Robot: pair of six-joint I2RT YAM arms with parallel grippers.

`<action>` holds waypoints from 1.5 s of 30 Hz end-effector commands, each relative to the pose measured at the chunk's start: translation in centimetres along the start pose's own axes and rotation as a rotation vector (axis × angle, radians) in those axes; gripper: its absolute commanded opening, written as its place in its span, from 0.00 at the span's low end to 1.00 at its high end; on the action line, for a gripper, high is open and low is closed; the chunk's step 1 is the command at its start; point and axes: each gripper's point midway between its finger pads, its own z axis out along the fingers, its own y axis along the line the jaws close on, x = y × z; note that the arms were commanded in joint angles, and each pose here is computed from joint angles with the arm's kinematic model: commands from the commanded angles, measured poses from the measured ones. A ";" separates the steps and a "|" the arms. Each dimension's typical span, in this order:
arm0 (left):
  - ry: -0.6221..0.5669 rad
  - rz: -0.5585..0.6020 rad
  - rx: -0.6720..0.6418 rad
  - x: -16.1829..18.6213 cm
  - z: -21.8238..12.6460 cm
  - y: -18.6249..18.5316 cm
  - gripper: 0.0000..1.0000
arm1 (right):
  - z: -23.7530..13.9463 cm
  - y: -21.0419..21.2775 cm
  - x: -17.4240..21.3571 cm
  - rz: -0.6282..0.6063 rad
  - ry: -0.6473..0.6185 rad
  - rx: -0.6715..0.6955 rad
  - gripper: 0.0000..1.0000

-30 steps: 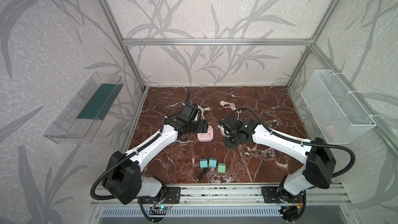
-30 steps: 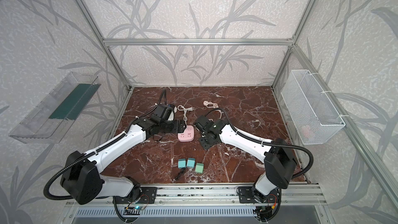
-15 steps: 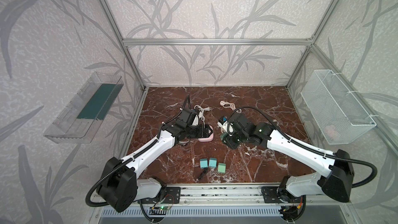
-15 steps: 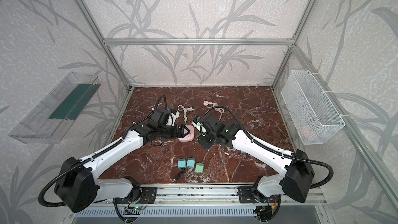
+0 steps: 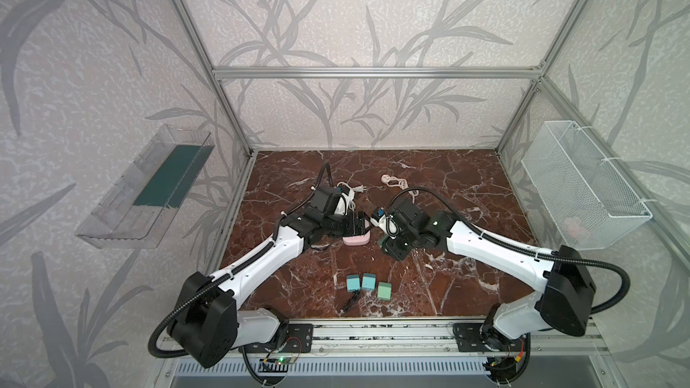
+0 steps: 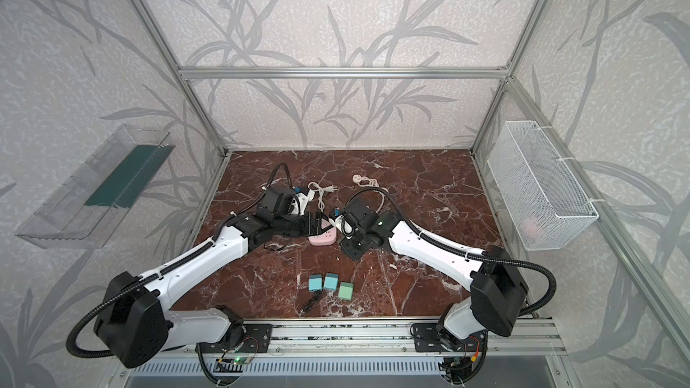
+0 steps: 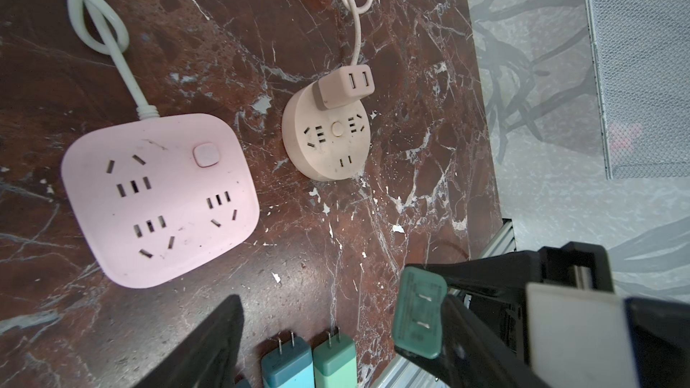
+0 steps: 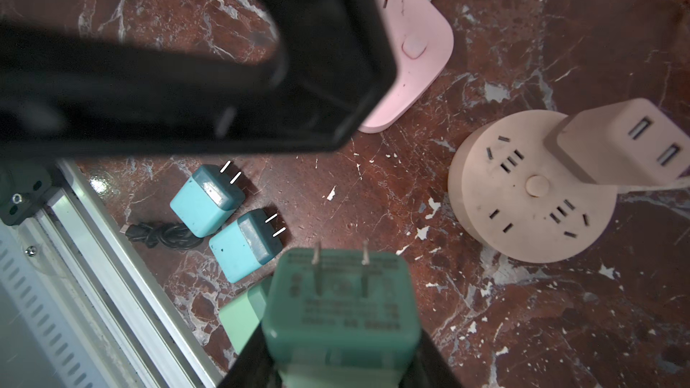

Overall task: Insert the plug
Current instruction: 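Close the left gripper on the charger held by the right gripper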

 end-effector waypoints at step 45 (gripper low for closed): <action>0.095 -0.030 0.179 1.9 2.2 -2.3 0.38 | -1.4 0.2 -5.7 0.024 -0.154 -0.155 0.00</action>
